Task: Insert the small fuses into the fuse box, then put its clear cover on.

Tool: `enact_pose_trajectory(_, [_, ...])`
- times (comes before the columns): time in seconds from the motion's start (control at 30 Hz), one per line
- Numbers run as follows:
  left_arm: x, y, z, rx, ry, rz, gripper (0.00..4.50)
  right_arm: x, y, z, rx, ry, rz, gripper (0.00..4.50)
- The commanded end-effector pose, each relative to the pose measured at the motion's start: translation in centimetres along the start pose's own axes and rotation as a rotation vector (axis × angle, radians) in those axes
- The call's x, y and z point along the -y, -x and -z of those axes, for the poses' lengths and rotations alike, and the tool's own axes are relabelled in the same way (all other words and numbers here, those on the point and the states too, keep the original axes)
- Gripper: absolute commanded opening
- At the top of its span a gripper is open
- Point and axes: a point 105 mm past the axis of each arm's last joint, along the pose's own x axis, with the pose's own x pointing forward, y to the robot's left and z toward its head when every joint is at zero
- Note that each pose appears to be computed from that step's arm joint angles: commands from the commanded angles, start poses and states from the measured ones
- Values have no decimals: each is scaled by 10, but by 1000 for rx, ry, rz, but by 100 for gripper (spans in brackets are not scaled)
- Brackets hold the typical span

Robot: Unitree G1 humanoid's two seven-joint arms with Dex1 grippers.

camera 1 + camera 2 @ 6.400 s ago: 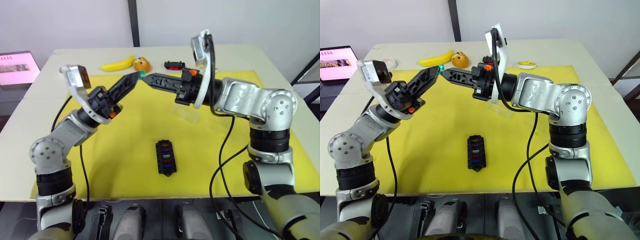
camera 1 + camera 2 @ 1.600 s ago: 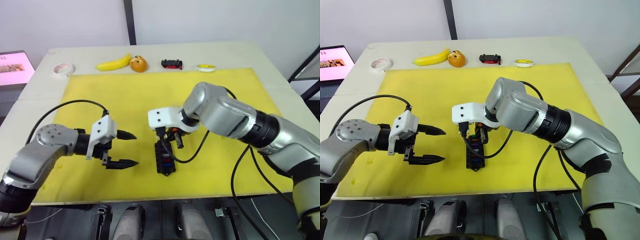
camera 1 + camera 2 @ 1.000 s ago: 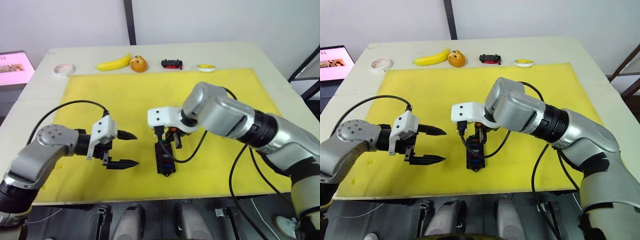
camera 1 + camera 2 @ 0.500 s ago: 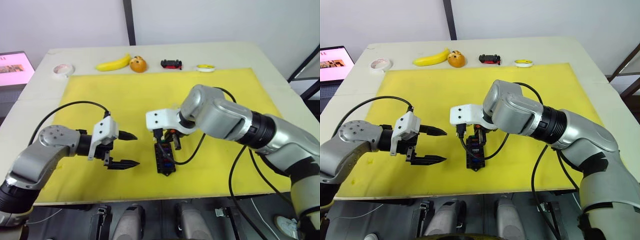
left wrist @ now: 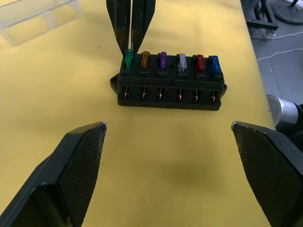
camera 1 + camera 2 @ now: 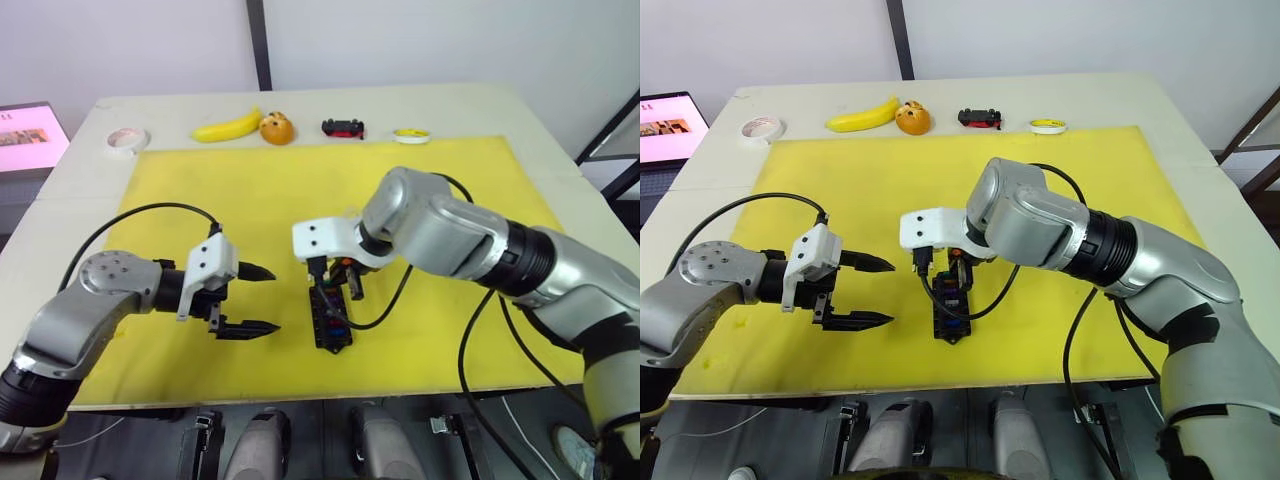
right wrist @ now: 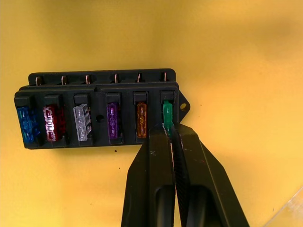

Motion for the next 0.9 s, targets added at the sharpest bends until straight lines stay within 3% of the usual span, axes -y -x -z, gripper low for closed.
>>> enact_pose_trajectory(0.03, [3, 0, -6, 7, -46, 8, 449, -1, 10, -8, 28, 31, 14, 32])
enact_pose_trajectory(0.07, [3, 0, -6, 7, -46, 8, 450, -1, 10, -8, 29, 31, 15, 64])
enact_pose_trajectory(0.77, [2, 1, -5, 3, -45, 6, 450, 9, 33, -10, 68, 37, 66, 64])
enact_pose_trajectory(0.9, [2, 2, -5, 4, -44, 2, 450, 7, 53, -15, 173, 48, 80, 64])
